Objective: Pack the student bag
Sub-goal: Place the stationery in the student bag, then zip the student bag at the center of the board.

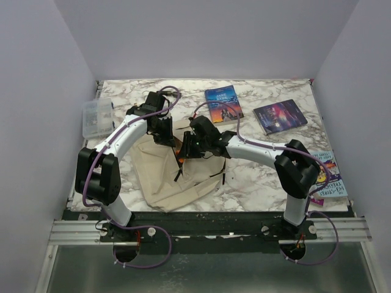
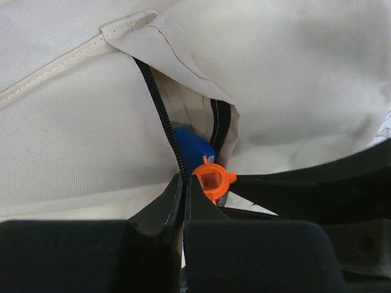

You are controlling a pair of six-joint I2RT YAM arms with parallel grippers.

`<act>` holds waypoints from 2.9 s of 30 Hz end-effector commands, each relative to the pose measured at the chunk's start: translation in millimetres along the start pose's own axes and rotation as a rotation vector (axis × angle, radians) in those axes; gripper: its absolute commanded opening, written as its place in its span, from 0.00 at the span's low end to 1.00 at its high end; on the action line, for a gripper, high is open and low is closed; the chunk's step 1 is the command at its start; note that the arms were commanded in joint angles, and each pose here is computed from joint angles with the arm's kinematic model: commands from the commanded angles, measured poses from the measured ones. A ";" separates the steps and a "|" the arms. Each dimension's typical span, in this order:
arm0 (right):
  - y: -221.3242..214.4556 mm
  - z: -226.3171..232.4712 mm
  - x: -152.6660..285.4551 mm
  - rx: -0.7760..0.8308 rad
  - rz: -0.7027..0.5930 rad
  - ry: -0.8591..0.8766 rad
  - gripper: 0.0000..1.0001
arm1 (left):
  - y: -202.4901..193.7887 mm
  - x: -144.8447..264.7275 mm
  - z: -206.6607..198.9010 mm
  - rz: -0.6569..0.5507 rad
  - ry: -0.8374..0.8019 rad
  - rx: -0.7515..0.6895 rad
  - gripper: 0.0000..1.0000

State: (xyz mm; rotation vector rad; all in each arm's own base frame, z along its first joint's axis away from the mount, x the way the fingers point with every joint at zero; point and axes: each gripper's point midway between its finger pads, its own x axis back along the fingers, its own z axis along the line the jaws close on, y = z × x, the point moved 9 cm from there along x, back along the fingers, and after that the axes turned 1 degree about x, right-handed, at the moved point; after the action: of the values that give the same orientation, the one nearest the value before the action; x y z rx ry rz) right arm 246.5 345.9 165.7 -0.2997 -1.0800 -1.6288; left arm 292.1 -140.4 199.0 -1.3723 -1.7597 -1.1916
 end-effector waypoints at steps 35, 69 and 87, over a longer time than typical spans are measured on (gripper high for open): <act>0.9 35.8 -42.3 -0.231 0.132 0.343 0.32 | -2.5 6.6 -7.4 -0.027 -0.032 -0.034 0.00; -85.3 5.5 25.5 0.226 -0.192 -0.032 0.59 | -136.9 49.8 -6.4 -0.154 -0.021 0.110 0.52; -115.0 -24.2 1.1 0.196 -0.207 0.016 0.38 | -116.5 -19.5 -11.3 -0.055 0.053 0.026 0.43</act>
State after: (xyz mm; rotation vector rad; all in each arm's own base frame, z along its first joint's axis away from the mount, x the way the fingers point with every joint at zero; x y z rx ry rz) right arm 156.2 325.9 102.5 -0.0749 -1.3058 -1.6670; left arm 172.9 -155.9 160.0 -1.2588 -1.7797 -1.1807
